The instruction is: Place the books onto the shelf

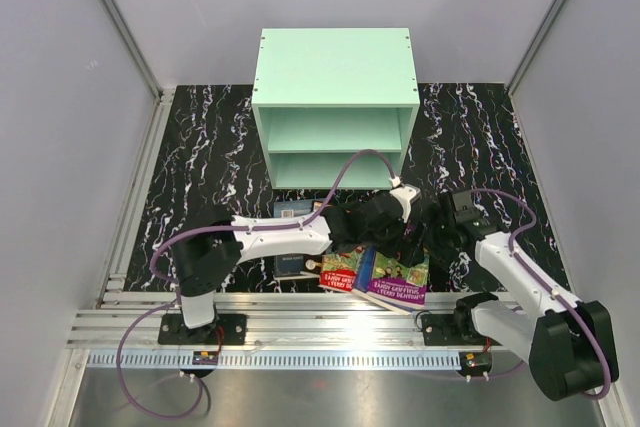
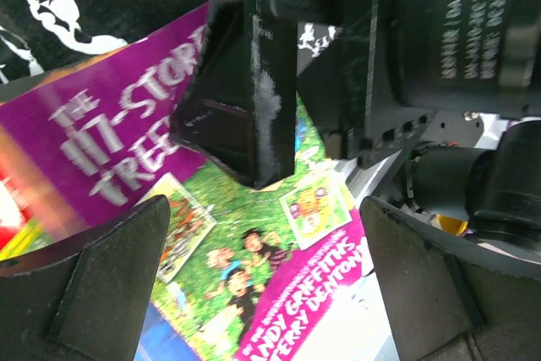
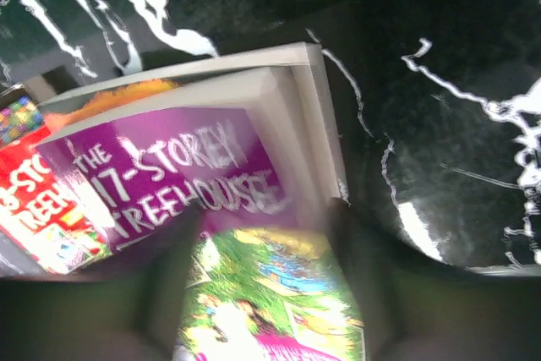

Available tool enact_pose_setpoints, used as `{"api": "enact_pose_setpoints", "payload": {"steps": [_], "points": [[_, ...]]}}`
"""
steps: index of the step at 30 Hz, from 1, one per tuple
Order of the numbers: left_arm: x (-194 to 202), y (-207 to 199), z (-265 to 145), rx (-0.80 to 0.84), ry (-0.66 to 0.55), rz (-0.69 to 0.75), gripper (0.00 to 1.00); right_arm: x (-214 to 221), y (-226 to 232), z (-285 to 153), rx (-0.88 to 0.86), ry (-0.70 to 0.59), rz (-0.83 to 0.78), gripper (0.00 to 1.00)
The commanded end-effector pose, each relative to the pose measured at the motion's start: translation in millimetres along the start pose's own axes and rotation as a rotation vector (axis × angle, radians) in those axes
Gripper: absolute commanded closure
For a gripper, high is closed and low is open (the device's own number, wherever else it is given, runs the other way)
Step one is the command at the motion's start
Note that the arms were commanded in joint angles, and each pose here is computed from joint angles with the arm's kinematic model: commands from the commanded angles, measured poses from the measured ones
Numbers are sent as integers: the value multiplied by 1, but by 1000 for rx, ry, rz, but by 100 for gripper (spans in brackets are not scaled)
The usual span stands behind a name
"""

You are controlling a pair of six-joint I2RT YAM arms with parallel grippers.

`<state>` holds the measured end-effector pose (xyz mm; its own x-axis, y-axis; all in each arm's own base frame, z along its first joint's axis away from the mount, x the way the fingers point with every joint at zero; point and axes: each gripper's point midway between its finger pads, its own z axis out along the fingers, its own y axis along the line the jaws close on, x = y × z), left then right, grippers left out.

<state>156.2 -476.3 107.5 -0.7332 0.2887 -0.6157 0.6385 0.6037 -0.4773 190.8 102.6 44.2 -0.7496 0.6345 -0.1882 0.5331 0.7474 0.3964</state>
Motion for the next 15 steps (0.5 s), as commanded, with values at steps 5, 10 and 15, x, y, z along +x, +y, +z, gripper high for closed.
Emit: {"api": "enact_pose_setpoints", "payload": {"steps": [5, 10, 15], "points": [[-5, 9, -6, -48, -32, -30, 1, 10, -6, 4, 27, 16, -23, 86], [-3, 44, -33, -201, -69, -42, 1, 14, -9, 1, 14, 22, -29, 100], [7, 67, -62, -290, -84, -74, 1, 10, 6, -18, -46, 4, -34, 100]]}}
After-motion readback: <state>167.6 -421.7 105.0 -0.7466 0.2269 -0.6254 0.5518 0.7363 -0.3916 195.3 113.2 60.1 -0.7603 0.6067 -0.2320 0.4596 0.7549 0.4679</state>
